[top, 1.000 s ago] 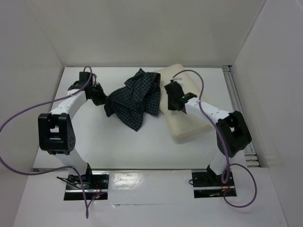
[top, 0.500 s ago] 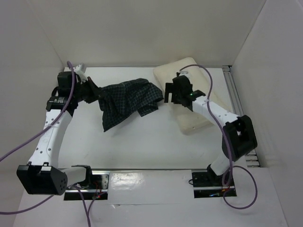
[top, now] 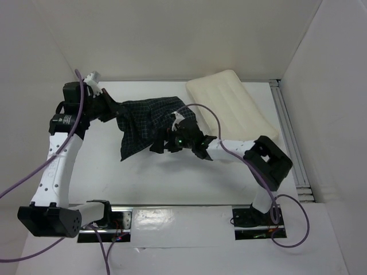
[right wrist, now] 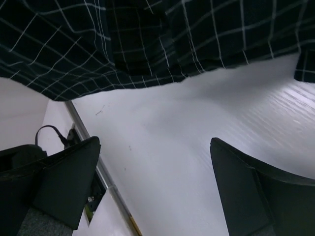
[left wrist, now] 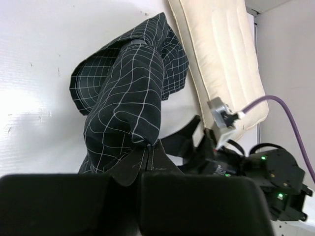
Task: Put the pillow into the pillowcase
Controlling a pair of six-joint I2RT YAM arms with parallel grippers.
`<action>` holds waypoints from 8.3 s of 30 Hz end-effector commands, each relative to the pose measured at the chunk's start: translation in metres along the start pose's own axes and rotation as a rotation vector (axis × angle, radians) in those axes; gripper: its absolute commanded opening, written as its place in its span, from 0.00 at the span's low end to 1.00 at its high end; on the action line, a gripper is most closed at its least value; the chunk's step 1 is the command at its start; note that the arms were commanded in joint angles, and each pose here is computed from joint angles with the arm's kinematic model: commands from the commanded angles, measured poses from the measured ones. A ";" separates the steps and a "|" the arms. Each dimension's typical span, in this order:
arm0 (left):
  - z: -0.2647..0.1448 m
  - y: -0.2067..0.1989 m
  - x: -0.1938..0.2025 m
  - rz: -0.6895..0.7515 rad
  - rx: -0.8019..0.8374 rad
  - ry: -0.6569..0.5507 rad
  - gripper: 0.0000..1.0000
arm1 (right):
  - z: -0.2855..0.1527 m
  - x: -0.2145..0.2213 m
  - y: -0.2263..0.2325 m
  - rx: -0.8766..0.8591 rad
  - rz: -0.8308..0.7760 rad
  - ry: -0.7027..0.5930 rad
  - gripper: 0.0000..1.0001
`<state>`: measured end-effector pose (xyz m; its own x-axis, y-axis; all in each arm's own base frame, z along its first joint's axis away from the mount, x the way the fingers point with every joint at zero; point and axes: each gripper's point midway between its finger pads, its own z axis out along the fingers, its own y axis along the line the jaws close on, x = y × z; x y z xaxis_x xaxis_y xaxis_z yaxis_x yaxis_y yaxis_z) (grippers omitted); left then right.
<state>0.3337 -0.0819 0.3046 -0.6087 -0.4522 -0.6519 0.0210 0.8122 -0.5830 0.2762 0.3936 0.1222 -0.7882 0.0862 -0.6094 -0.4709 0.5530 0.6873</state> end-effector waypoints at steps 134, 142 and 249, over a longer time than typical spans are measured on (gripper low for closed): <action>0.131 0.219 0.061 -0.222 -0.767 0.229 1.00 | 0.019 0.104 0.029 0.317 -0.502 0.326 0.92; 0.168 0.246 0.097 -0.274 -0.784 0.338 0.95 | 0.015 0.147 0.013 0.419 -0.526 0.381 0.88; 0.171 0.069 0.206 0.745 -0.707 0.516 0.37 | -0.160 -0.090 -0.139 0.687 -0.098 -0.130 0.98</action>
<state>0.3412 -0.1896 0.0400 -0.8815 0.3236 -0.3439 0.1970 0.9139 0.3550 0.3345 0.1718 0.1230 -0.7345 0.0873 -0.6729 -0.1275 0.9563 0.2632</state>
